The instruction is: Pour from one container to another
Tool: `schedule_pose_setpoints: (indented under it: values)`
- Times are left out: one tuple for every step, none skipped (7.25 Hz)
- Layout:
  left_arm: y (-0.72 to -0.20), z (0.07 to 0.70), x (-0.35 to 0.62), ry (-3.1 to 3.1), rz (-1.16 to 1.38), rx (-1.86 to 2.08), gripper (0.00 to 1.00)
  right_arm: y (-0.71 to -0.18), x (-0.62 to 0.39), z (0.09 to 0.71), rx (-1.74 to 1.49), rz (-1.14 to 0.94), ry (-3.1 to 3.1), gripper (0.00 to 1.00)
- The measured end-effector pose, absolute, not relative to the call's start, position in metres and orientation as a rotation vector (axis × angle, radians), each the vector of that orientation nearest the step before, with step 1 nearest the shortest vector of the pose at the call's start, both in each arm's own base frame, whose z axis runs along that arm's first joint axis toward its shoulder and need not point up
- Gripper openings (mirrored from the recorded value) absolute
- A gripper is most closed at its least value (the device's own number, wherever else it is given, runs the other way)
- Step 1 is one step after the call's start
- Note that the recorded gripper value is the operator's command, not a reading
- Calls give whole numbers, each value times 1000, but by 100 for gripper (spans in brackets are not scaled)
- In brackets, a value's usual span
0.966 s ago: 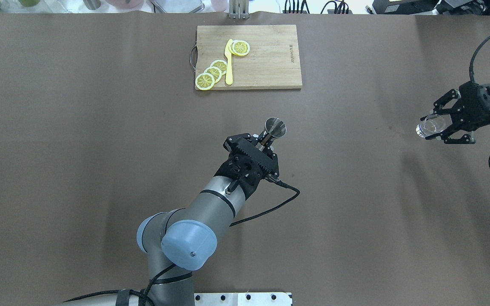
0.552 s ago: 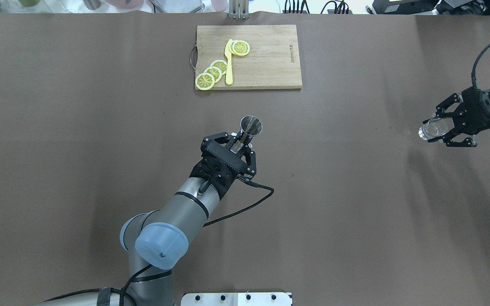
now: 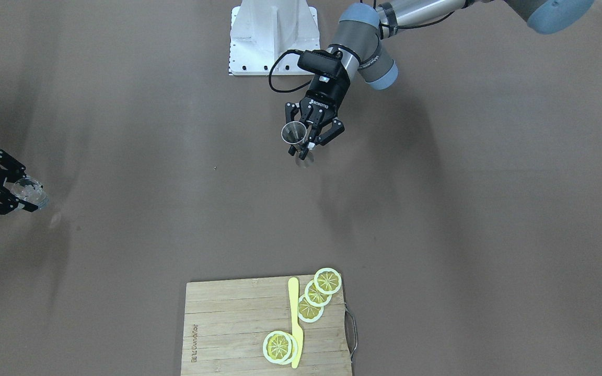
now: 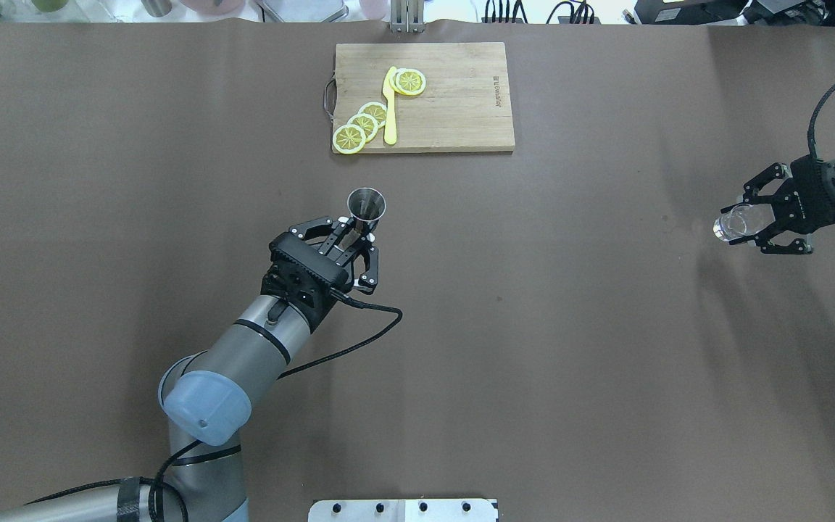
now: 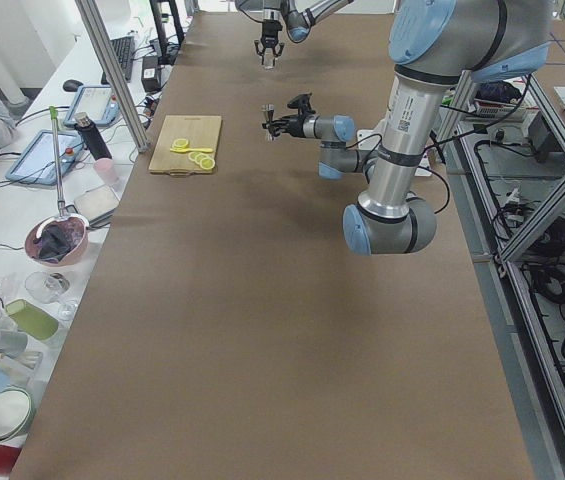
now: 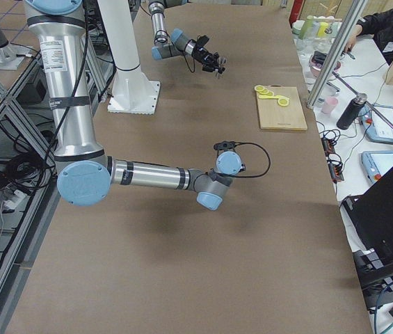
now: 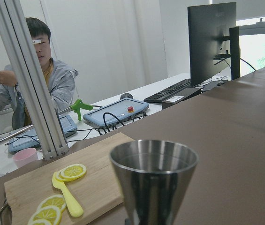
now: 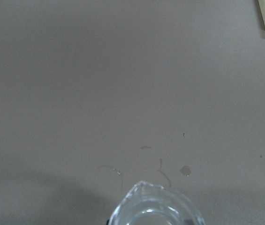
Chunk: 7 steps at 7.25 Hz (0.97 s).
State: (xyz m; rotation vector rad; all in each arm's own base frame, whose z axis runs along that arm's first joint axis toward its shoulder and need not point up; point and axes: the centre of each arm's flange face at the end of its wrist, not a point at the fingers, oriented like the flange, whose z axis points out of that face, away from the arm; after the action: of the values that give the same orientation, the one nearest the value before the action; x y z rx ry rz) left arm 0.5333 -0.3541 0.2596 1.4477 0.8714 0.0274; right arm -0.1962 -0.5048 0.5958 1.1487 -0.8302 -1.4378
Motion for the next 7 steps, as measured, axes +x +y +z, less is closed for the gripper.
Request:
schedule_pose_setpoints:
  values:
    - [-360, 278, 520, 873, 7, 1457, 0, -508, -200, 589, 1158, -1425, -843, 0]
    - [-365, 301, 506, 863, -6, 1462, 0, -511, -209, 579, 1157, -1407, -866, 0]
    - [-369, 332, 487, 847, -16, 1466, 0, -512, -219, 571, 1153, -1392, -890, 0]
    - [-372, 365, 467, 824, -21, 1467, 0, -509, -230, 565, 1152, -1374, -915, 0]
    - [-376, 393, 449, 799, -28, 1467, 0, -504, -240, 560, 1154, -1352, -941, 0]
    - [-384, 416, 438, 774, -37, 1469, 0, -498, -251, 558, 1152, -1337, -962, 0]
    - [-390, 436, 432, 754, -41, 1468, 0, -493, -260, 557, 1150, -1333, -977, 0]
